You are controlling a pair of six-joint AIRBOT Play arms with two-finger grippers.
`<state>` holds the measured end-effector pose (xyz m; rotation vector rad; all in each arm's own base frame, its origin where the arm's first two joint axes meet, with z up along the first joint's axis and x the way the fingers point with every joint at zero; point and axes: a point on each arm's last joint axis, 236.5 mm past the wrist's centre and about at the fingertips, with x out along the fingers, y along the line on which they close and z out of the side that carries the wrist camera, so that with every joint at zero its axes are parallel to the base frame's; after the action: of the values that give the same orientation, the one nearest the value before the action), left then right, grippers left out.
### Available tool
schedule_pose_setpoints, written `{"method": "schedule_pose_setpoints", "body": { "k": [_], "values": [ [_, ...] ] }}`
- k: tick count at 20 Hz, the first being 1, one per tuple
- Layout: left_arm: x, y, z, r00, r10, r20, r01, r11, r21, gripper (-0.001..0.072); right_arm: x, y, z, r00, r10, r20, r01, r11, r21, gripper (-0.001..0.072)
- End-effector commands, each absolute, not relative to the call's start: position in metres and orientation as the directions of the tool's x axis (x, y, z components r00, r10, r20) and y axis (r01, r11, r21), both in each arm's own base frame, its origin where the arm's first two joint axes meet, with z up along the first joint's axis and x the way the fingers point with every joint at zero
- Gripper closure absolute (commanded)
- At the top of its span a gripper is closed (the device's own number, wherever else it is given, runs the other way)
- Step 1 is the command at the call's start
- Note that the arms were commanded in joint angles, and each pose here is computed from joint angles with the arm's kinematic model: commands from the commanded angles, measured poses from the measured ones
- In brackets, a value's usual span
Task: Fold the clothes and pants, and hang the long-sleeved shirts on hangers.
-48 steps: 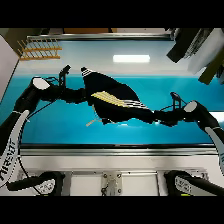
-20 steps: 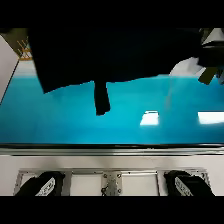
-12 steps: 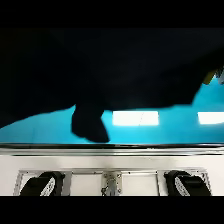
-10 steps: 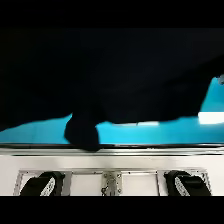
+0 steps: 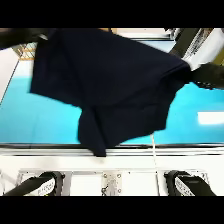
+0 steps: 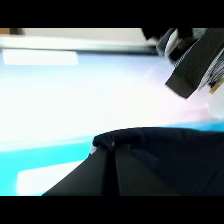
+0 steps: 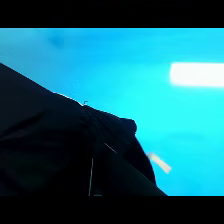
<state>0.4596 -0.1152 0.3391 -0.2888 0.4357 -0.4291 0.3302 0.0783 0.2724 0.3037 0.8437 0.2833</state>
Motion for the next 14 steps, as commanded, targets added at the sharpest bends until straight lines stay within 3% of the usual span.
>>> {"method": "schedule_pose_setpoints", "body": {
  "k": [1,6,14],
  "values": [
    [0.546,-0.140,0.253,0.755,-0.485,-0.441,0.314,0.858,-0.406,0.0698,0.389,0.054,0.174,0.454,0.277,-0.847,-0.001,0.951,0.310,0.0705],
    [0.587,-0.165,0.185,0.681,-0.513,-0.523,0.313,0.849,-0.426,0.0699,0.449,0.047,0.105,0.419,0.257,-0.871,0.013,0.957,0.289,0.0704],
    [0.547,-0.151,0.103,0.487,-0.510,-0.709,0.231,0.858,-0.459,0.0698,0.474,0.022,0.108,0.512,0.152,-0.846,0.029,0.981,0.194,0.0704]
  ]
}}
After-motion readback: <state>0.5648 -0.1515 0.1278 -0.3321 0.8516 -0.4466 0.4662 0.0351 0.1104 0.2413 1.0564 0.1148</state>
